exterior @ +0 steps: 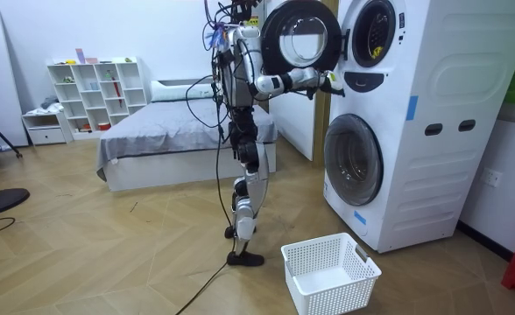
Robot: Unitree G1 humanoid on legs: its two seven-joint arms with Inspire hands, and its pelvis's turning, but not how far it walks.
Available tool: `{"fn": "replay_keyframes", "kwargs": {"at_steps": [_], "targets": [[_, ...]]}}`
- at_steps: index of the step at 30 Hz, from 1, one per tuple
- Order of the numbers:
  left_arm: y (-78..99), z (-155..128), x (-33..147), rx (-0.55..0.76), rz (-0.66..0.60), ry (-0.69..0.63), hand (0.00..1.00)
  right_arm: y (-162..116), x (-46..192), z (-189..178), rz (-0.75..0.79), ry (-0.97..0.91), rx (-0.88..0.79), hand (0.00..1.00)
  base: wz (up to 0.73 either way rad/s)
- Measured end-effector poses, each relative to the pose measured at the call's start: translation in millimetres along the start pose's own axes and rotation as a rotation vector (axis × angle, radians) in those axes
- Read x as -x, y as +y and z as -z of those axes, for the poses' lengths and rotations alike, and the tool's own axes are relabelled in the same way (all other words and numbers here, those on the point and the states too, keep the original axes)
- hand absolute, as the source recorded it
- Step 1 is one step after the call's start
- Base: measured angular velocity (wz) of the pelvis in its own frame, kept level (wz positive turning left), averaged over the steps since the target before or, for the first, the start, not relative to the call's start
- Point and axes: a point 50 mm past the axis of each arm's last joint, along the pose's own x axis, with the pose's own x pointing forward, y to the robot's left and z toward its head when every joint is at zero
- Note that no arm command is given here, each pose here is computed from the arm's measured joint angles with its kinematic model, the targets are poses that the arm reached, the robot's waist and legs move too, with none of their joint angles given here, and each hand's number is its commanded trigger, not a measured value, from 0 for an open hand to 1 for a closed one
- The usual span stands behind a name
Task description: Pick clothes from washing machine
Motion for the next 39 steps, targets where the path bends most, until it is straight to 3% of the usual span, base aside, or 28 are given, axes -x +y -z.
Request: {"fn": "replay_keyframes", "kwargs": {"at_steps": [9, 14, 22, 30, 34, 39], "targets": [[-0.9, 8, 0.7, 0.006, -0.016, 0.025, 0.00, -10, -19, -38, 0.102, -0.202, -0.125, 0.00, -0.02], [-10.7, 18, 2.7, 0.011, 0.007, 0.050, 0.00, -3, -20, -53, 0.084, -0.287, -0.142, 0.00, 0.02], [-14.8, 29, 4.7, 0.011, 0.024, 0.066, 0.00, 3, -21, -57, 0.094, -0.327, -0.169, 0.00, 0.04], [-17.4, 31, 5.4, 0.012, 0.051, 0.069, 0.00, -4, -21, -58, 0.143, -0.395, -0.306, 0.00, 0.18], [-14.8, 46, 7.7, 0.015, 0.046, 0.093, 0.00, -7, -23, -55, 0.173, -0.383, -0.334, 0.00, -0.19], [-14.8, 32, 5.5, 0.032, 0.060, 0.043, 0.00, -11, -21, -63, 0.223, -0.418, -0.350, 0.00, 0.20]]}}
